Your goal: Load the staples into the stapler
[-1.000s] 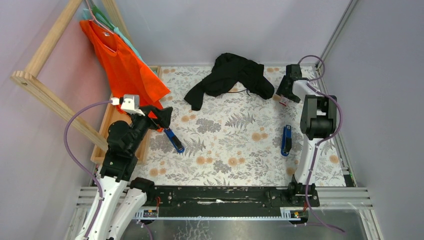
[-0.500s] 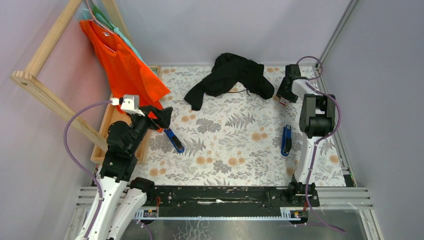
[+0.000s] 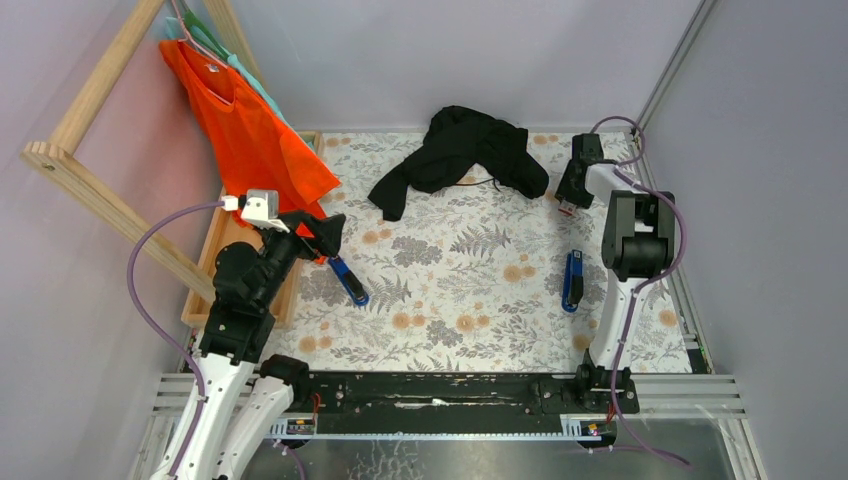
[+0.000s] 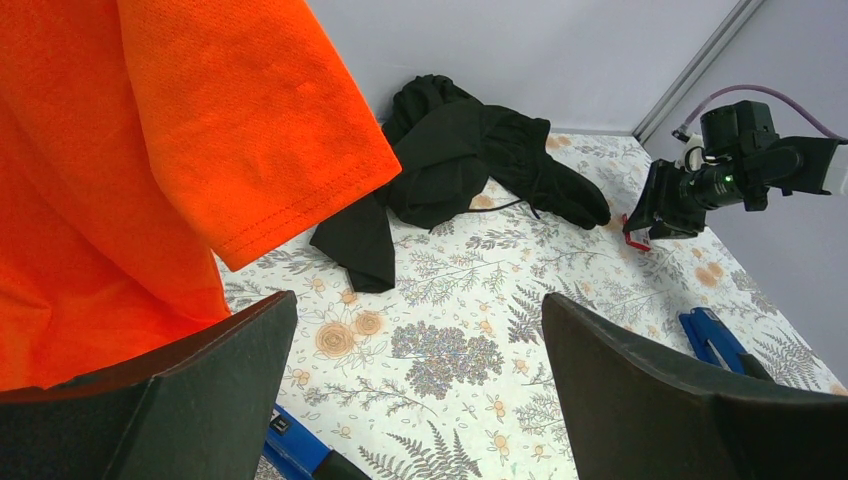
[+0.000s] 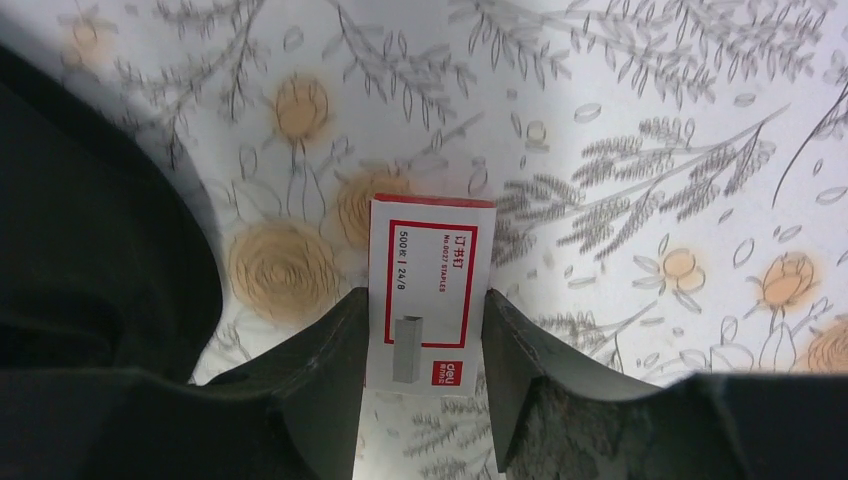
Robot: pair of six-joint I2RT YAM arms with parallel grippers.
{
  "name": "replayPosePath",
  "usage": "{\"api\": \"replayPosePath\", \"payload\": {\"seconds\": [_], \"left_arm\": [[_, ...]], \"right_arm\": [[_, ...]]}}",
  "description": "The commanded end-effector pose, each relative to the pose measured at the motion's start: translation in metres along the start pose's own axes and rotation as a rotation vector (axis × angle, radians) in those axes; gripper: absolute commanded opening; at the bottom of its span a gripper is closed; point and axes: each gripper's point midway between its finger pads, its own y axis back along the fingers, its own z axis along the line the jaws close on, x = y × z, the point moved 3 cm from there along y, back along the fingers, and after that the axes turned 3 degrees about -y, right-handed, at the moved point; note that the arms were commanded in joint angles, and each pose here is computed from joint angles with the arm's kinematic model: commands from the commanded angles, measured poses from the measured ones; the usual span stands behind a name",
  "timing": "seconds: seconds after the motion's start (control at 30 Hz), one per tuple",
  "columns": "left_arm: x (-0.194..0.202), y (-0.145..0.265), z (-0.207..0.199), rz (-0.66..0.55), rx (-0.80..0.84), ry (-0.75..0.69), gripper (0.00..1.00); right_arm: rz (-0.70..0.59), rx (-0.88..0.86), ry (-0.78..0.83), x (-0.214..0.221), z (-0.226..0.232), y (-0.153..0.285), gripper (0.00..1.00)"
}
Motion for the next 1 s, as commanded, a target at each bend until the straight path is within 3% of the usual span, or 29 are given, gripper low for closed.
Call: {"api": "replayPosePath", "payload": {"seconds": [0.0, 0.2, 0.43, 0.73, 0.97], "left_arm": [[0.0, 0.0, -0.005, -0.001, 0.036, -0.018, 1.0], [0.004, -0.003, -0.002, 0.023, 0.021, -0.01, 1.0], [0.009, -0.009, -0.01, 0.071, 0.067, 0.024, 1.0], [0.04, -0.015, -0.013, 0.321, 0.049, 0.147, 1.0], [0.07, -0.012, -0.017, 0.422, 0.051, 0.26, 1.0]], "right_arm": [[0.075, -0.067, 0.029, 0.023, -0.001, 0.026, 0.44], [0.108, -0.134, 0.07, 0.06, 0.008, 0.052, 0.42], [0.128, -0.233, 0.225, 0.117, 0.042, 0.097, 0.42], [0.147, -0.443, 0.443, 0.198, 0.086, 0.158, 0.41], [0.168, -0.577, 0.603, 0.252, 0.098, 0.194, 0.41]]}}
